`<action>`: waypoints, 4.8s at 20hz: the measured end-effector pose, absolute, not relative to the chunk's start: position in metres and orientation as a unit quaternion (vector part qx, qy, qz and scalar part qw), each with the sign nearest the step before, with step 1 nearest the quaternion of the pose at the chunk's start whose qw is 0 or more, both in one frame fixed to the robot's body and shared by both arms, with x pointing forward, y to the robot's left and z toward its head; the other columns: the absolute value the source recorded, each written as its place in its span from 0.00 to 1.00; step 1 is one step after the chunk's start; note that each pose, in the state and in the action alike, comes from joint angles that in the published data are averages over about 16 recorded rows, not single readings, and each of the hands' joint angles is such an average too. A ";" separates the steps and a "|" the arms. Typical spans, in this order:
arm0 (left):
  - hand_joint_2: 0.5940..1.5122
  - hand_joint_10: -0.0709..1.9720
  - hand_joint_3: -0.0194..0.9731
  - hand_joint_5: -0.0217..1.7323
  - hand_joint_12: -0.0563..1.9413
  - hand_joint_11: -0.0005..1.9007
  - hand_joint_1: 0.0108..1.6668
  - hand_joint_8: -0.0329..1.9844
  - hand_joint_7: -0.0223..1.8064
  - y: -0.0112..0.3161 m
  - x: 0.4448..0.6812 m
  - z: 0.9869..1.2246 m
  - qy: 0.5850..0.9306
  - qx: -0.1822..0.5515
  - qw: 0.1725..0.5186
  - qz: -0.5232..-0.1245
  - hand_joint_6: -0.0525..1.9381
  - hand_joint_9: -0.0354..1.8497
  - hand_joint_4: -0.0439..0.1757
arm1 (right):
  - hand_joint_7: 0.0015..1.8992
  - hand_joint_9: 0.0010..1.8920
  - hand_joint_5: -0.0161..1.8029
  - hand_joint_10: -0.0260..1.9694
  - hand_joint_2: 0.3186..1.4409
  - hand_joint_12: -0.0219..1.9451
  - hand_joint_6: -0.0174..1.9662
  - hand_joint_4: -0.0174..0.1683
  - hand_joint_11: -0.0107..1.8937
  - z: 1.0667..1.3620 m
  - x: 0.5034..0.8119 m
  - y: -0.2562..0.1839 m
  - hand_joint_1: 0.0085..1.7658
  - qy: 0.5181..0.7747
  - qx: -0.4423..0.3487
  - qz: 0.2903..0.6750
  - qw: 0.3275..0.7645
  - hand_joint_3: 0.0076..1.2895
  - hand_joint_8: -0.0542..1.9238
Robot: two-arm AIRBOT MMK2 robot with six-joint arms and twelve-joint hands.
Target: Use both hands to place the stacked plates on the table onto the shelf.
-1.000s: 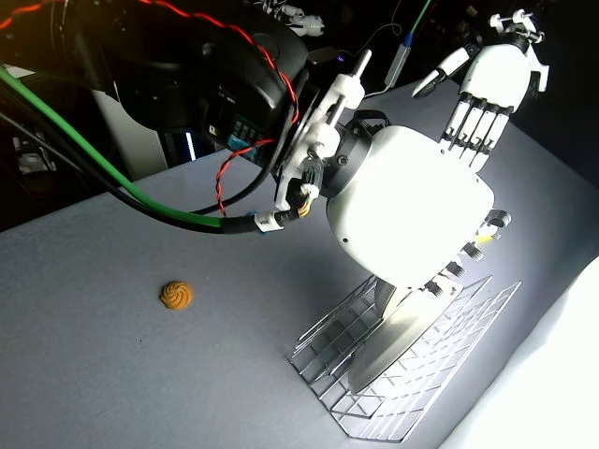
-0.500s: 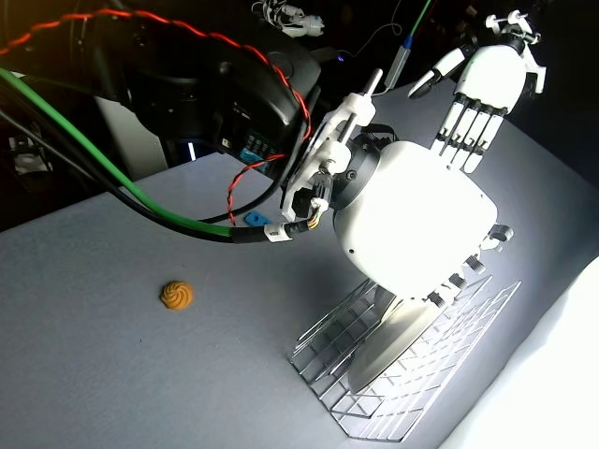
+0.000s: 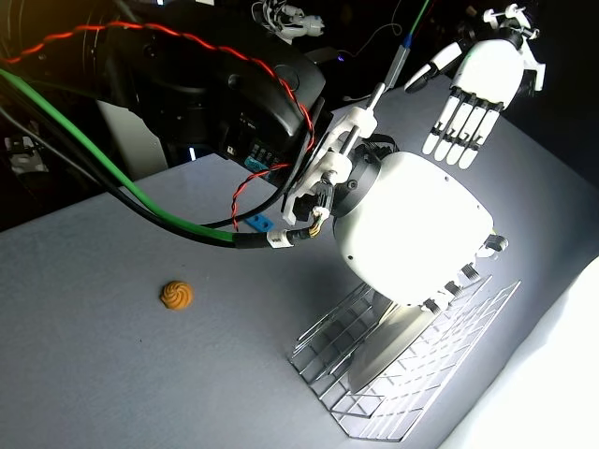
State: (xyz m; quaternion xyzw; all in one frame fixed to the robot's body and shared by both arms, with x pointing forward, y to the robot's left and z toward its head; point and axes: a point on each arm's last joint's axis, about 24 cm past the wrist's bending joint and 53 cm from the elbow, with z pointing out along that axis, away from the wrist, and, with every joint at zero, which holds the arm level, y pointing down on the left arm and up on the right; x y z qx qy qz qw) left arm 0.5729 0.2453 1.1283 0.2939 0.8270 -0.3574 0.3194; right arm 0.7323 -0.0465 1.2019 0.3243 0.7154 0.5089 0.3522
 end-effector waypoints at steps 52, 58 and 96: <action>0.56 0.04 0.03 0.06 0.14 0.01 0.00 0.02 0.07 0.240 0.573 1.138 0.821 0.298 0.324 -0.362 0.04 0.07 0.22 | 0.47 0.44 0.44 0.16 0.71 0.68 0.39 0.10 0.21 1.176 0.734 -0.053 0.68 0.737 0.308 0.482 0.359 0.01 0.29; 0.56 0.04 0.03 0.07 0.14 0.01 0.00 0.02 0.07 0.241 0.573 1.138 0.822 0.298 0.324 -0.362 0.04 0.07 0.22 | 0.48 0.43 0.43 0.12 0.72 0.67 0.21 0.07 0.18 1.180 0.734 -0.051 0.65 0.736 0.306 0.486 0.359 0.01 0.08; 0.63 0.38 0.03 0.22 0.50 0.10 0.03 0.35 0.26 0.225 0.559 1.174 0.777 0.352 0.345 -0.392 0.33 0.22 0.21 | 0.39 0.36 0.37 0.43 0.67 0.81 0.40 0.09 0.18 1.293 0.627 -0.101 0.49 0.672 0.026 0.357 0.648 0.01 0.41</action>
